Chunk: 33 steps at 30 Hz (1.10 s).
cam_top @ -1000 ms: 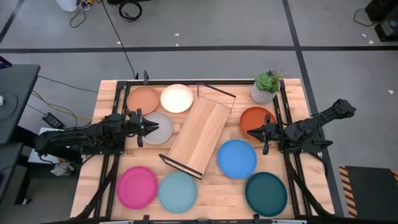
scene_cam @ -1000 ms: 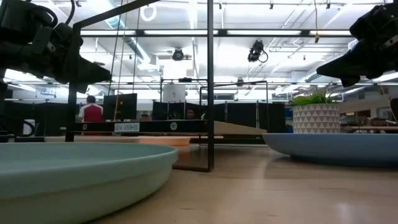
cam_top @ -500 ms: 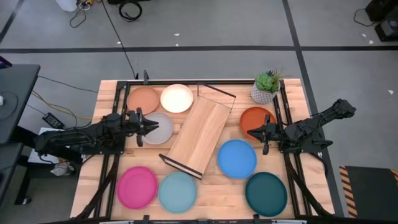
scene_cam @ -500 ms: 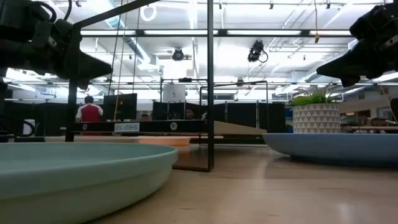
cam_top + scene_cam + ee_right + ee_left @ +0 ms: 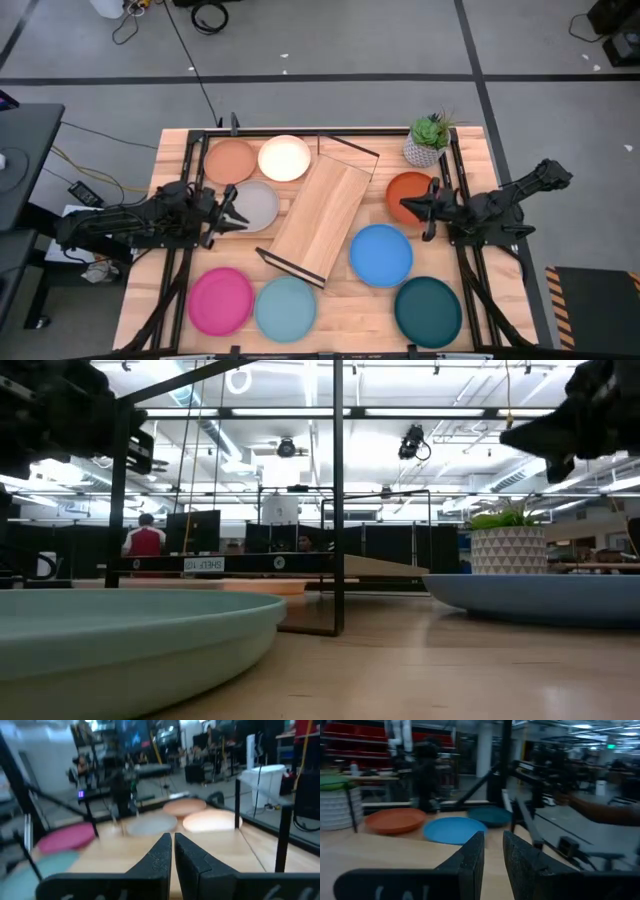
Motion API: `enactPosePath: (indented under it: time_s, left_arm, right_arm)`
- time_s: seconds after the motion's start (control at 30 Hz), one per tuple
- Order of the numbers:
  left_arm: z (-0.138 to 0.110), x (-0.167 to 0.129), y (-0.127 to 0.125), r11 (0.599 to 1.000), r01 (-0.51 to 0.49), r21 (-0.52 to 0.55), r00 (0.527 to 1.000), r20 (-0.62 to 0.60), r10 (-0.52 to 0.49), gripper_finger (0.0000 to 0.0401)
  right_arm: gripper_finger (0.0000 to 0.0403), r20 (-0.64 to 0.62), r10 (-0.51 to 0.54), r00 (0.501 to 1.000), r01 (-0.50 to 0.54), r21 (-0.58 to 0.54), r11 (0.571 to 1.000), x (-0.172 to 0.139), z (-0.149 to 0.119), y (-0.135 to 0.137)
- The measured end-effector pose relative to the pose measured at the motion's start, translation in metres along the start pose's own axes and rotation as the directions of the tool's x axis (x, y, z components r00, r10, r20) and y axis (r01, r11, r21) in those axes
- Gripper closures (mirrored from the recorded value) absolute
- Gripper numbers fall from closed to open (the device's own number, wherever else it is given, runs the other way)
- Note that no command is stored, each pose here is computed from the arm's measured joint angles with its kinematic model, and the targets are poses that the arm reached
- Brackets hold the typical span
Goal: Place and stack plates onto a shelf
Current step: Put the orange plate on the shelf
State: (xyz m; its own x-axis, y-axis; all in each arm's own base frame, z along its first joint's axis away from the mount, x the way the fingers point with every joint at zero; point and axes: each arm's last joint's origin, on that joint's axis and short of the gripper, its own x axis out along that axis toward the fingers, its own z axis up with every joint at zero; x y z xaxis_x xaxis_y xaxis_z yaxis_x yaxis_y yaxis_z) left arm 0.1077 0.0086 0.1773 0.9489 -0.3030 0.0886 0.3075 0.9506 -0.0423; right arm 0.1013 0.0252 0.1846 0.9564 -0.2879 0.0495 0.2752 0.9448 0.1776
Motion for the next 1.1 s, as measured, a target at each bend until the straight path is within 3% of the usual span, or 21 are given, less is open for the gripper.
enactPosePath:
  time_s: [0.13,0.3,0.5,0.7,0.83,0.93,1.1]
  left_arm:
    - [0.003,0.0,0.0,1.0,0.006,-0.024,1.0,0.027,-0.005,0.0323]
    - [0.008,0.0,0.0,1.0,-0.019,-0.012,0.997,0.075,0.02,0.0323]
    - [0.02,-0.002,0.003,0.984,-0.178,0.007,0.962,0.213,0.173,0.0323]
    - [0.022,-0.004,0.006,0.958,-0.251,-0.14,0.929,0.244,0.279,0.0323]
    - [0.022,-0.004,0.006,0.949,-0.245,-0.198,0.926,0.244,0.289,0.0323]
    - [0.021,-0.003,0.006,0.946,-0.24,-0.22,0.927,0.238,0.29,0.0323]
    - [0.021,-0.003,0.006,0.955,-0.266,-0.132,0.927,0.239,0.291,0.0323]
  right_arm:
    - [0.0375,0.078,-0.022,0.997,0.023,-0.008,1.0,0.001,0.01,-0.001]
    - [0.0376,0.057,-0.024,0.998,0.029,-0.09,0.995,0.004,0.031,0.0]
    - [0.0376,-0.086,-0.127,0.988,0.12,-0.079,0.99,0.016,0.038,0.0]
    - [0.0372,-0.294,-0.146,0.945,0.13,-0.072,0.989,0.034,0.021,0.002]
    - [0.0356,-0.41,-0.193,0.891,0.153,-0.129,0.98,0.047,0.016,0.003]
    - [0.0334,-0.506,-0.27,0.819,0.212,-0.171,0.962,0.055,0.013,0.0]
    - [0.0293,-0.664,-0.283,0.693,0.244,-0.154,0.958,0.069,0.007,-0.005]
